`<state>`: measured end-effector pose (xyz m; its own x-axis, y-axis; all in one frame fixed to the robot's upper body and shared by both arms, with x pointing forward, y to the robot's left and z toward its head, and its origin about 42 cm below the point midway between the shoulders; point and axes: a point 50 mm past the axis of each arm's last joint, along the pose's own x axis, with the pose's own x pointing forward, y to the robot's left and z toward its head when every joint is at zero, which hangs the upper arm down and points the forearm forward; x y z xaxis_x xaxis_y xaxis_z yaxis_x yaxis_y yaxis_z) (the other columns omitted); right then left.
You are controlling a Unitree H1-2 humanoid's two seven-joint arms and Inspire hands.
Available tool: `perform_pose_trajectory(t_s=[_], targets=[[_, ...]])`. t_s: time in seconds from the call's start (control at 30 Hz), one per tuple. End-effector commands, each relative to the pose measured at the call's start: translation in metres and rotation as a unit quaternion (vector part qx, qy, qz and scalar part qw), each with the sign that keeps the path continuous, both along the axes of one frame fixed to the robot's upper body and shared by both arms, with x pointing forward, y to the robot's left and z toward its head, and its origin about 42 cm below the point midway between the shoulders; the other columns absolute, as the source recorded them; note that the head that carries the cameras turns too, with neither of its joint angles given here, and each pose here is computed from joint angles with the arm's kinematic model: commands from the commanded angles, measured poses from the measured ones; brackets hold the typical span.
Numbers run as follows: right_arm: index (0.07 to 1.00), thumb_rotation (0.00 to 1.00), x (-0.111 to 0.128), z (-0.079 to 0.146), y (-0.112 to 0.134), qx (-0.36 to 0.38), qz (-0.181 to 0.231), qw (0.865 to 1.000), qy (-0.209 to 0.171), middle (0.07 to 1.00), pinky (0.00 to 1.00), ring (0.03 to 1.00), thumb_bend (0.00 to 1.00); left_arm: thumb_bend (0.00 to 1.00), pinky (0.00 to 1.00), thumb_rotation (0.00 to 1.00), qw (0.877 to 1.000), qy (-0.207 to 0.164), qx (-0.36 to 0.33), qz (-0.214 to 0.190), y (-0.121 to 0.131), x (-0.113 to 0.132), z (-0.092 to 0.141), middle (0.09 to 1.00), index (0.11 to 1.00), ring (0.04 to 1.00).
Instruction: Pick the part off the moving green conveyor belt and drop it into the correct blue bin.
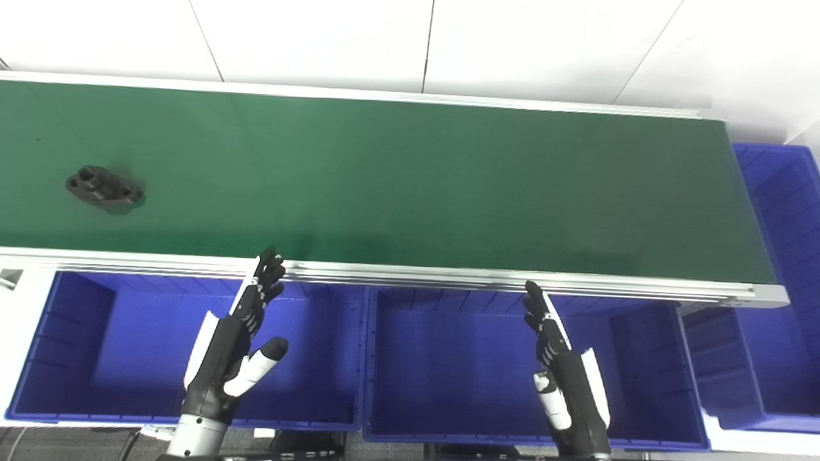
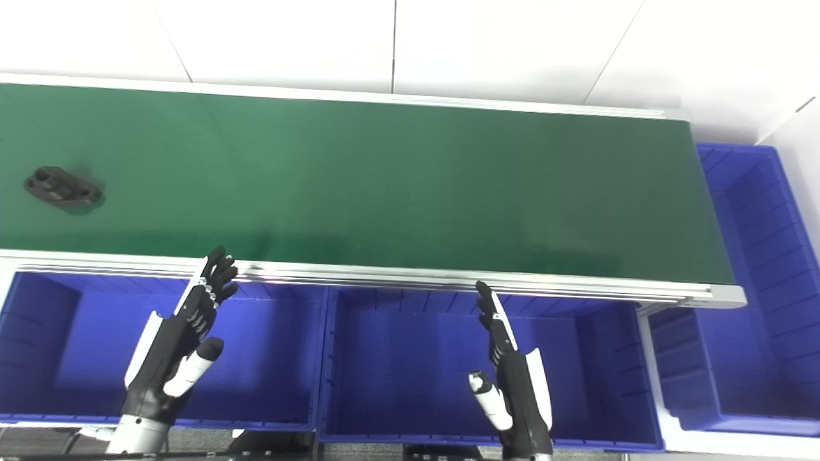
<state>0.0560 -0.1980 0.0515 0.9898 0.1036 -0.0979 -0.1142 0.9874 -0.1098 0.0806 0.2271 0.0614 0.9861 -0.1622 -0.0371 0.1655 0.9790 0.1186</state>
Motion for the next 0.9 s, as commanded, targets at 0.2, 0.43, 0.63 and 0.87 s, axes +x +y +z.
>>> perform_pose_trajectory(t_s=[0.2, 0.43, 0.63, 0.87], targets=[[0.965, 0.97, 0.0, 0.004, 0.0, 0.011, 0.002, 0.999, -0.031, 0.981, 0.96, 0.968, 0.89, 0.87, 0.91, 0.84, 1.0, -0.026, -0.002, -0.002, -0.001, 0.0, 0.004, 0.964, 0.976, 0.945], [0.968, 0.97, -0.001, -0.01, -0.005, 0.011, 0.002, 1.0, -0.011, 0.977, 0.96, 0.963, 0.9, 0.86, 0.87, 0.84, 1.0, -0.016, -0.005, -0.001, -0.007, -0.001, -0.009, 0.944, 0.961, 0.928], [0.968, 0.97, 0.0, -0.017, -0.013, 0.006, 0.001, 1.0, 0.0, 0.972, 0.94, 0.955, 0.9, 0.84, 0.83, 0.82, 1.0, -0.008, -0.007, 0.001, -0.015, 0.001, -0.016, 0.917, 0.928, 0.907], [0.987, 0.98, 0.001, -0.025, -0.022, -0.003, 0.002, 1.0, 0.01, 0.994, 0.94, 0.968, 0.89, 0.85, 0.8, 0.79, 1.0, 0.007, -0.018, -0.001, -0.024, 0.004, -0.027, 0.901, 0.902, 0.876]])
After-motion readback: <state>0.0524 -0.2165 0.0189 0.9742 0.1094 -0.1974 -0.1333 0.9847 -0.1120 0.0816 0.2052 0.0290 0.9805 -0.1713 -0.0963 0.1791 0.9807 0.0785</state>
